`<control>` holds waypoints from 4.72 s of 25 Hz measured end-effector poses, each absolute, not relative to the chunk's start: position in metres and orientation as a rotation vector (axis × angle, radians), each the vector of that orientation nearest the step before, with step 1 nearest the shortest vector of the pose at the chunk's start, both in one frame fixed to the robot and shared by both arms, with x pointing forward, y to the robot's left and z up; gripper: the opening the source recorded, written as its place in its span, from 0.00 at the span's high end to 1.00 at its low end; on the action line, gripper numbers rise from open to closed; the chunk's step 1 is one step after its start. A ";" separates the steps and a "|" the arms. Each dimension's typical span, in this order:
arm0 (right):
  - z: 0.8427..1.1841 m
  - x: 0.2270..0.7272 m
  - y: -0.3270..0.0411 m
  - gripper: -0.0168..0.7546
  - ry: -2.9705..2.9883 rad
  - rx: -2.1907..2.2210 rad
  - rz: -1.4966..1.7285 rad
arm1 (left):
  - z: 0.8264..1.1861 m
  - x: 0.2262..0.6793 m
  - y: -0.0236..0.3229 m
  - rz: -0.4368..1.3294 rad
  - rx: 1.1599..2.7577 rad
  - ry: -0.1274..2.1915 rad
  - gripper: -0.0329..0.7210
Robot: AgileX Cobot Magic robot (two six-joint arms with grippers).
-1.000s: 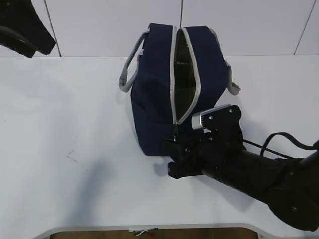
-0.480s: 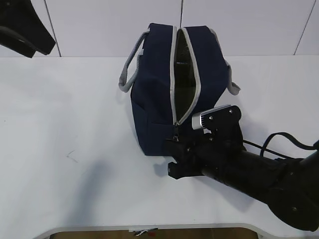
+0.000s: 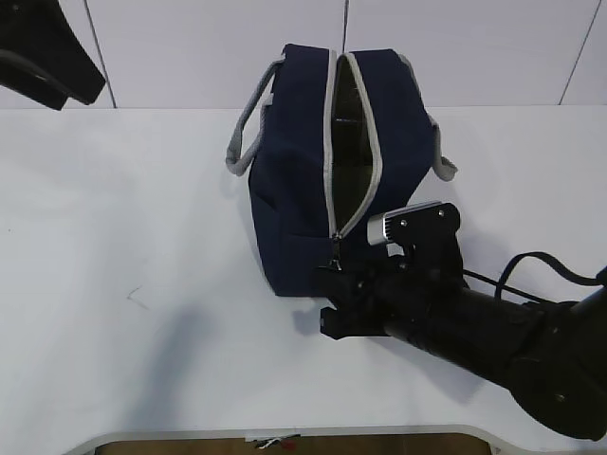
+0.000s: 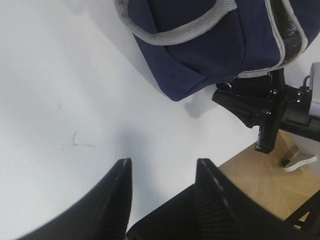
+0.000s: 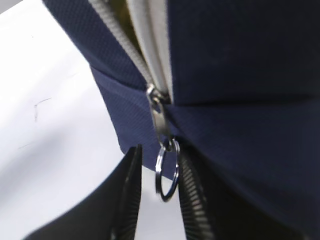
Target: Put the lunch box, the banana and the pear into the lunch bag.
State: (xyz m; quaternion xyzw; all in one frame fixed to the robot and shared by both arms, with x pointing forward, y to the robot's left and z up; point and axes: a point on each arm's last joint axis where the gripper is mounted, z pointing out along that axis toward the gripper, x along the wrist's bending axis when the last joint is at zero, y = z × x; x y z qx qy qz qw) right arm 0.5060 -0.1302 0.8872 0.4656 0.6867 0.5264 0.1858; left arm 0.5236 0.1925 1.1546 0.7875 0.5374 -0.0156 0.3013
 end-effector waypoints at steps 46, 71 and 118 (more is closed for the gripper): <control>0.888 0.504 -0.132 0.84 1.956 1.336 1.451 | 1.155 0.524 0.192 -0.041 2.089 1.426 0.54; 0.926 0.494 -0.140 0.96 1.974 1.444 1.391 | 1.152 0.525 0.196 0.000 2.120 1.440 0.54; 1.103 0.529 -0.135 0.96 1.838 1.578 1.264 | 1.017 0.514 0.130 0.126 2.049 0.850 0.37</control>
